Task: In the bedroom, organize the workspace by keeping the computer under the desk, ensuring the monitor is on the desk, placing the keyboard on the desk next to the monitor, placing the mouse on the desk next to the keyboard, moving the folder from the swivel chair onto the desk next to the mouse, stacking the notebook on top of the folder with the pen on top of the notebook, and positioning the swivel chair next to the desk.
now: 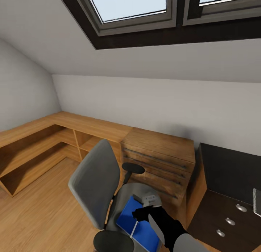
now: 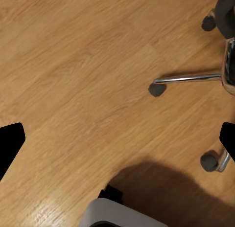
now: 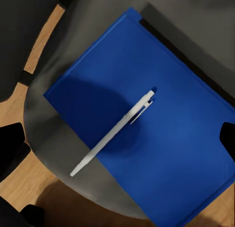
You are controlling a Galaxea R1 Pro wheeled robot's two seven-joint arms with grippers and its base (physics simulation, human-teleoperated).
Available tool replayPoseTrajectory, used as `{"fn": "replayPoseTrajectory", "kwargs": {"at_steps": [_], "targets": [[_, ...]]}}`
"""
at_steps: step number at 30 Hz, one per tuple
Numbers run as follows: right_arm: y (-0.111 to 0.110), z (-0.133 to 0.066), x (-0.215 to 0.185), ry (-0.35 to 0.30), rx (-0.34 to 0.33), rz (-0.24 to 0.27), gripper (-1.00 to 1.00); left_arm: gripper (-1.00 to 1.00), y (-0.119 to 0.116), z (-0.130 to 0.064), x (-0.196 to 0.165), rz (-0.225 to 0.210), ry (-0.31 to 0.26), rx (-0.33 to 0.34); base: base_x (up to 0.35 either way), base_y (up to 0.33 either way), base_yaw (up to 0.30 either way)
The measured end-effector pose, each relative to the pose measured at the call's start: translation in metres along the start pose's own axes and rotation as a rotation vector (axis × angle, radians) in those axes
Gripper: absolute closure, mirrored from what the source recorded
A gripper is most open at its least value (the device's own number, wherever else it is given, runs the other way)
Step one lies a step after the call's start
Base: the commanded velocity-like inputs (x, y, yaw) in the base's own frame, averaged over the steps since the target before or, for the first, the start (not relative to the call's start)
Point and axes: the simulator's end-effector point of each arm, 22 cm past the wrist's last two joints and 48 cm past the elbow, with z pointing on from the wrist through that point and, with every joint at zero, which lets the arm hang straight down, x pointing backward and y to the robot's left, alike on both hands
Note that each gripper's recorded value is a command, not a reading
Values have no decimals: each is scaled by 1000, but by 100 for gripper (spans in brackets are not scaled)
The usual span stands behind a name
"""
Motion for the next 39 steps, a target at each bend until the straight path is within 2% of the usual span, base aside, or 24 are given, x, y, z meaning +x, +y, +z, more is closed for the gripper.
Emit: {"fn": "replayPoseTrajectory", "kwargs": {"at_steps": [1,5,9,16,23,24,28,31,32,35,39], "targets": [[4,1,-3,-16,-2,-30,-100,-100,1,1,0,1,-1,-1,0,0,0],[5,6,-3,-29,-5,-43,-100,-100,8,7,-2,1,-8,-12,0,0,0],[5,10,-1,-30,-6,-47,-100,-100,23,14,-6,-26,-14,-46,0,0,0],[4,18,2,-31,-7,-45,-100,-100,31,22,-4,-44,-17,-63,0,0,0],[2,26,6,-31,-6,-45,-100,-100,52,32,-12,-92,-39,-104,0,0,0],[2,28,7,-30,-5,-46,-100,-100,57,34,-12,-130,-32,-114,0,0,0],[1,32,10,-30,-4,-46,-100,-100,58,38,-9,-146,-25,-116,0,0,0],[0,36,11,-31,-4,-45,-100,-100,51,41,-24,-157,-45,-96,0,0,0],[0,37,12,-31,-4,-44,-100,-100,37,38,-41,-158,1,-55,0,0,0],[-1,41,14,-31,-4,-44,-100,-100,33,29,-66,-207,77,-12,0,0,0],[-2,46,16,-32,-4,-44,-100,-100,25,19,-89,-226,100,37,0,0,0]]}}
